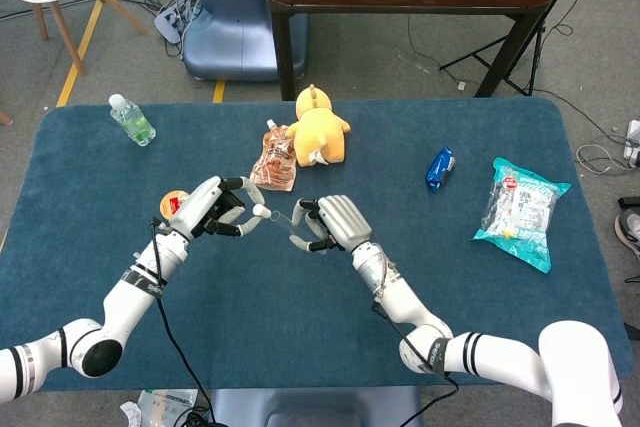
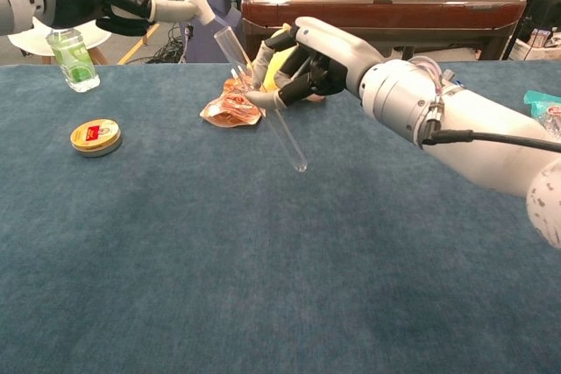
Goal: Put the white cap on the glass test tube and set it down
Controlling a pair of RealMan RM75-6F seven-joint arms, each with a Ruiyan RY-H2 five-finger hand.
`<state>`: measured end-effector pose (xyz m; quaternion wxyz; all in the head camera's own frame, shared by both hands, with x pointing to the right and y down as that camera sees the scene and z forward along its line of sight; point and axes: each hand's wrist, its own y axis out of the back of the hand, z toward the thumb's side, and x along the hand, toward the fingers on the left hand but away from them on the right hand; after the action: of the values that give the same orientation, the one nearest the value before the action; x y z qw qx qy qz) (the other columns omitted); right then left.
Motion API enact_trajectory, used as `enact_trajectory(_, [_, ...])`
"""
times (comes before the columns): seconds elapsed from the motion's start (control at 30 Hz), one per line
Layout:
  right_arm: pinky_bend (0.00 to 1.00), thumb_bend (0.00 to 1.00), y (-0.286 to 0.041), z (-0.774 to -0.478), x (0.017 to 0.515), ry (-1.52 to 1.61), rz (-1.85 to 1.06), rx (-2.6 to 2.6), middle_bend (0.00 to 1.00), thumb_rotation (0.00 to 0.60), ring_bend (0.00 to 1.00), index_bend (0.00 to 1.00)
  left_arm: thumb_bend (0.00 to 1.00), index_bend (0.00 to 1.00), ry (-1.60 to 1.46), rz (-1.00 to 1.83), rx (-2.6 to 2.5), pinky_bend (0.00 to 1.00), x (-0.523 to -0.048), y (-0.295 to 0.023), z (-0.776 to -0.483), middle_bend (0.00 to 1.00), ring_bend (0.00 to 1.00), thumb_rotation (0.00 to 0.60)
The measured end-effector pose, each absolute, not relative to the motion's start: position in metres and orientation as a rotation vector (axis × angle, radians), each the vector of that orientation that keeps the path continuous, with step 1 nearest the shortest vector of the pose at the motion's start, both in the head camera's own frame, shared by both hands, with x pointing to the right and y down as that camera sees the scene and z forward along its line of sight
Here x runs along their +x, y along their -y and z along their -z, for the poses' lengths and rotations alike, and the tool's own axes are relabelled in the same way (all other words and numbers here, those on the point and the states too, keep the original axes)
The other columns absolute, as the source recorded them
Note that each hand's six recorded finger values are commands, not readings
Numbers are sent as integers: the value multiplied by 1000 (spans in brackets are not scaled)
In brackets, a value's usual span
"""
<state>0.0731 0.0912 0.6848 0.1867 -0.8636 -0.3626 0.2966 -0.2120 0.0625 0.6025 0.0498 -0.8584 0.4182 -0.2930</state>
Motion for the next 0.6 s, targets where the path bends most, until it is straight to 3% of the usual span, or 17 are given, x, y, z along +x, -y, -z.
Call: enact_trajectory(0.6, [1000, 647, -93, -683, 69, 1003, -827, -2449, 882, 600, 1000, 651, 320, 535, -1241, 900, -2627, 1000, -202, -64, -607, 1000, 1000, 600])
